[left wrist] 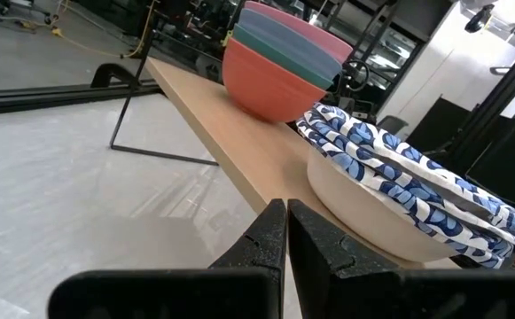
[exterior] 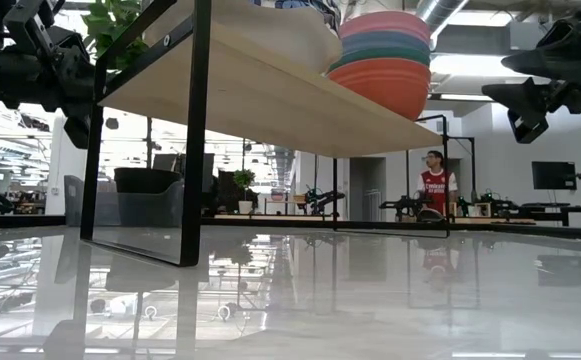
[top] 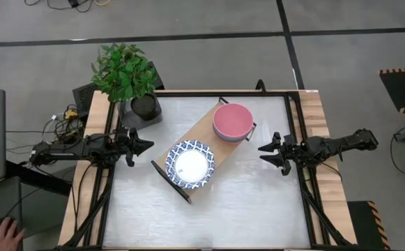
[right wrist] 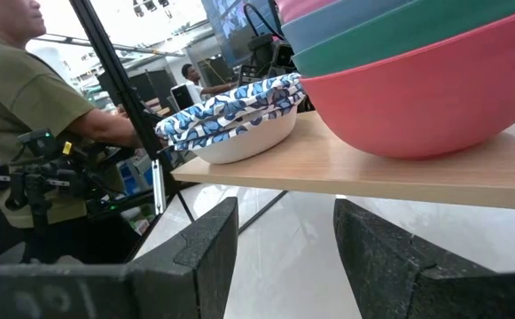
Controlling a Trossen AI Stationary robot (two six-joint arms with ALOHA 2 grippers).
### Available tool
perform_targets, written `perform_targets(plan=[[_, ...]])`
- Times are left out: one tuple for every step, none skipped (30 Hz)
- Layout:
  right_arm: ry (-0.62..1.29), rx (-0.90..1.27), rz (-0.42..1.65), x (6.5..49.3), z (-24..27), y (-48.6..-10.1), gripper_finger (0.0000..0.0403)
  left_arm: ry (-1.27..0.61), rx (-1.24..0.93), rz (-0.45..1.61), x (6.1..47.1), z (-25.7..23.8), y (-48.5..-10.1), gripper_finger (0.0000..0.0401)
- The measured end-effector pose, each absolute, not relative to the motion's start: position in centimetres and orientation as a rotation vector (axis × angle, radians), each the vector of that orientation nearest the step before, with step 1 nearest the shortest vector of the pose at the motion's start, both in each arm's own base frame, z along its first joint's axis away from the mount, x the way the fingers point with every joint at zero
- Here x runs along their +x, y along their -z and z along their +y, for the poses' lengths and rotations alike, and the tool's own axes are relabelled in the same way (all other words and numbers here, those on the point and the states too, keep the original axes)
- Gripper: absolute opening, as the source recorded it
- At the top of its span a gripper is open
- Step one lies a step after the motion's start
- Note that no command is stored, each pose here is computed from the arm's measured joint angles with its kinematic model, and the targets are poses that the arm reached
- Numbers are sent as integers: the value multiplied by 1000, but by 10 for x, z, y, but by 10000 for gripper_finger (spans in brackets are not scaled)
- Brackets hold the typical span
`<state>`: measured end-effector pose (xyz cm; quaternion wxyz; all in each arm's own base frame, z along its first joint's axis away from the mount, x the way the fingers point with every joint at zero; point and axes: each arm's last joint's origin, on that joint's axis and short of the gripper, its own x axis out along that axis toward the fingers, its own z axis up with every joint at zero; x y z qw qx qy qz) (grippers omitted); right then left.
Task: Place and stack bowls onto a shelf
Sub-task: Return to Home Position
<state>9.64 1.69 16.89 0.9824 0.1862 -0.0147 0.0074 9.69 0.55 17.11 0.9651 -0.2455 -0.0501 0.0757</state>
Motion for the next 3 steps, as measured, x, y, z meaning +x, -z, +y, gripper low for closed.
perform_targets(plan=[[-15, 375, -30, 96, 17, -169, 212, -153, -497, -102, 97, 5, -171, 0], [-15, 375, -30, 96, 17, -169, 212, -153, -497, -102, 97, 5, -171, 0], [-15, 375, -30, 96, 17, -169, 212, -153, -497, -101, 97, 5, -171, 0]])
